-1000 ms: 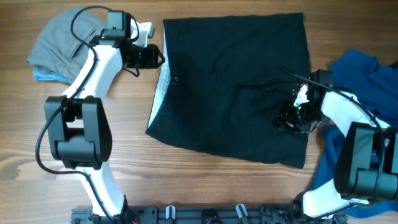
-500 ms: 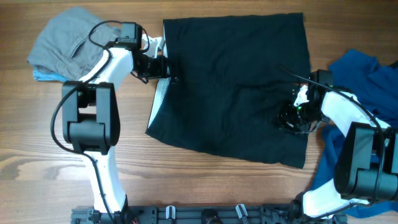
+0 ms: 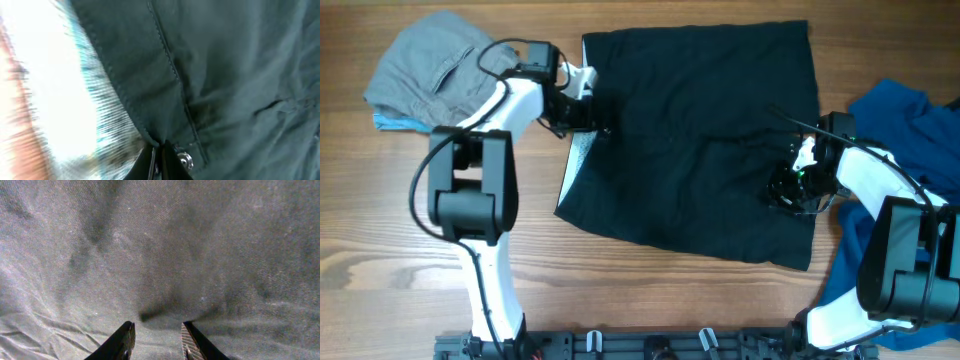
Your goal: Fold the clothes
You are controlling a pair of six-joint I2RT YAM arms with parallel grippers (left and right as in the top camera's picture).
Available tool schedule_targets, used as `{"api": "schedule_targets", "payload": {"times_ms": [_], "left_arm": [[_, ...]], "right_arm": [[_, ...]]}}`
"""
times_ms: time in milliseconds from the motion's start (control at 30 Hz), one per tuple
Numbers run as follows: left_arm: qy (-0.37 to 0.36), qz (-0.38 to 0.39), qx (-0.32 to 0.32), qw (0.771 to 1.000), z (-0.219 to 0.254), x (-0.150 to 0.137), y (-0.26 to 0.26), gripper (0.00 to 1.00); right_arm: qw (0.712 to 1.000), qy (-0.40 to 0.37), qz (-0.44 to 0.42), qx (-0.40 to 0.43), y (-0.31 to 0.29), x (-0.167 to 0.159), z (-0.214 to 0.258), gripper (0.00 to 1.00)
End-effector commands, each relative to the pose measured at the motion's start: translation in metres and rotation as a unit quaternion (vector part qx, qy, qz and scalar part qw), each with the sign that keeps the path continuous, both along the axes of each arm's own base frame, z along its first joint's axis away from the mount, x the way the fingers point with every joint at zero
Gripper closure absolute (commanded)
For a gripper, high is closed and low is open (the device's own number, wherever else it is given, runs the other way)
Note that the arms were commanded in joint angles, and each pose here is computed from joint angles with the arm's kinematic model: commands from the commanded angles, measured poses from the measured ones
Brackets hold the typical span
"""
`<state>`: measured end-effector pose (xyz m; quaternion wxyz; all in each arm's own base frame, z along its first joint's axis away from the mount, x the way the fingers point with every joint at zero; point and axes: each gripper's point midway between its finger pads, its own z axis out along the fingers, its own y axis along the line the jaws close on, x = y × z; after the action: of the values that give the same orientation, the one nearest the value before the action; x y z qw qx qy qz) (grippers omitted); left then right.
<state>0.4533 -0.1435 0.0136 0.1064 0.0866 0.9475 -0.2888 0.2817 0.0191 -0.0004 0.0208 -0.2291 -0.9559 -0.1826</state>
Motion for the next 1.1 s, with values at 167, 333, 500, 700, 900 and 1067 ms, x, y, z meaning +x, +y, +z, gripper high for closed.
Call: {"api": "schedule_targets", "payload": {"times_ms": [167, 333, 500, 700, 900, 1067], "left_arm": [[-0.102, 0.064, 0.074, 0.99, 0.081, 0.025, 0.061, 0.96], [-0.044, 0.076, 0.139, 0.986, 0.028, 0.017, 0.08, 0.96], [0.005, 0.102, 0.213, 0.972, -0.002, 0.005, 0.108, 0.96], [-0.003, 0.132, 0.209, 0.969, 0.026, 0.01, 0.112, 0.46], [-0.019, 0.105, 0.15, 0.983, 0.096, -0.009, 0.09, 0.43], [0.069, 0.042, 0.123, 0.989, 0.055, -0.063, 0.065, 0.42]], "right_arm": [[1.0, 0.023, 0.0, -0.017, -0.005, -0.012, -0.001, 0.65], [0.999, 0.024, -0.001, -0.024, -0.007, -0.013, -0.002, 0.65], [0.999, 0.028, 0.0, -0.037, -0.011, -0.015, -0.004, 0.55], [0.999, 0.021, 0.008, -0.038, -0.012, -0.013, 0.002, 0.45], [0.998, -0.025, 0.027, -0.048, -0.02, 0.0, 0.028, 0.44], [0.997, -0.047, 0.016, -0.057, -0.034, 0.003, 0.037, 0.34]]}}
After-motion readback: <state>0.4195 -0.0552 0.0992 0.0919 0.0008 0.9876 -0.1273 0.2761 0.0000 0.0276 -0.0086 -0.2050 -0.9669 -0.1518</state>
